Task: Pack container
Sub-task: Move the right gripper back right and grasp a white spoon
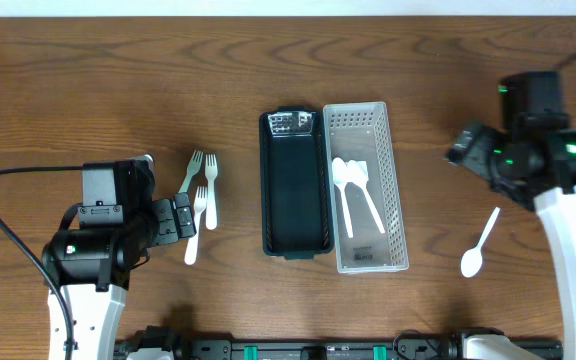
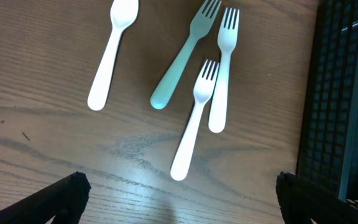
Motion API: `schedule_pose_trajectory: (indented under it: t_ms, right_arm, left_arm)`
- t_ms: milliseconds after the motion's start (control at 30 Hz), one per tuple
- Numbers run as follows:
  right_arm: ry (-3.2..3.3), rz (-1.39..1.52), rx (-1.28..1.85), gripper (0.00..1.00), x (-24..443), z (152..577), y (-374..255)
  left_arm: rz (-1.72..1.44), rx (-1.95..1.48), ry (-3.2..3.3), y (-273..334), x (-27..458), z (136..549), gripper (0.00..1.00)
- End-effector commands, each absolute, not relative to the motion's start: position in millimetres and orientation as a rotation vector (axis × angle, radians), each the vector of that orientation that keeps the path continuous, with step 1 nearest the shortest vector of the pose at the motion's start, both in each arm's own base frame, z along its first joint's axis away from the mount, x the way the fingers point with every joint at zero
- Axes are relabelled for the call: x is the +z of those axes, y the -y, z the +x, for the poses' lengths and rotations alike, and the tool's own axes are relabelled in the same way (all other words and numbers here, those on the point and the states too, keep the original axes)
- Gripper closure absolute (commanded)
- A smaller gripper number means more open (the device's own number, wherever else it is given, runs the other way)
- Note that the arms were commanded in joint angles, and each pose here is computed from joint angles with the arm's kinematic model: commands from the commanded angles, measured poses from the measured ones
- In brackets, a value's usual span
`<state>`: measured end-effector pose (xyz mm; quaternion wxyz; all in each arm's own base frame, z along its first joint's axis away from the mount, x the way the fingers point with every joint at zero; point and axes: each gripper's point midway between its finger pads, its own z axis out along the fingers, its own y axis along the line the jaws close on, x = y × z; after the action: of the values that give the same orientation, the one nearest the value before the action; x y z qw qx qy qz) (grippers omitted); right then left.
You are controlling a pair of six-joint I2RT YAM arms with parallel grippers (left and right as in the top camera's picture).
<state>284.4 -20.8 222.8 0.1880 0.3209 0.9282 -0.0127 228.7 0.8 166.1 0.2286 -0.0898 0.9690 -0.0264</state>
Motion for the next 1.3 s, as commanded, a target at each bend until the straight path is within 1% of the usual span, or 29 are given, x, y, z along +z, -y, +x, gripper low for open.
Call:
schedule_pose_trajectory:
  t_ms: [0,133,300,500,1033,1267]
  right_arm:
    - [-2.595,1.104,-0.103,0.01,206.9,266.7,49.9]
    - [-2.658,1.212,-0.132,0.01,163.1,248.1,64.7]
    - [-2.715,1.229,-0.025,0.01,104.1,241.8,62.4]
    - [-2.720,1.280,-0.034,0.01,60.5,229.5,73.1]
    - [-2.706,1.252,-0.047,0.03,10.5,223.4,77.6]
    - [-2.702,1.250,-0.048,0.04,-1.9,222.6,77.5]
  left_arm:
    - [-0.254,-0.079,-2.652,-0.7,172.9,230.9,0.02]
    - [-0.254,-0.079,-2.652,-0.7,172.9,230.9,0.02]
    - [-0.254,-0.079,-2.652,-0.7,172.9,230.9,0.02]
    - [-0.254,-0.079,-2.653,-0.7,172.9,230.8,0.02]
    - [-0.254,-0.079,-2.653,-0.7,172.8,230.8,0.02]
    - [-0.254,-0.079,-2.653,-0.7,172.8,230.8,0.02]
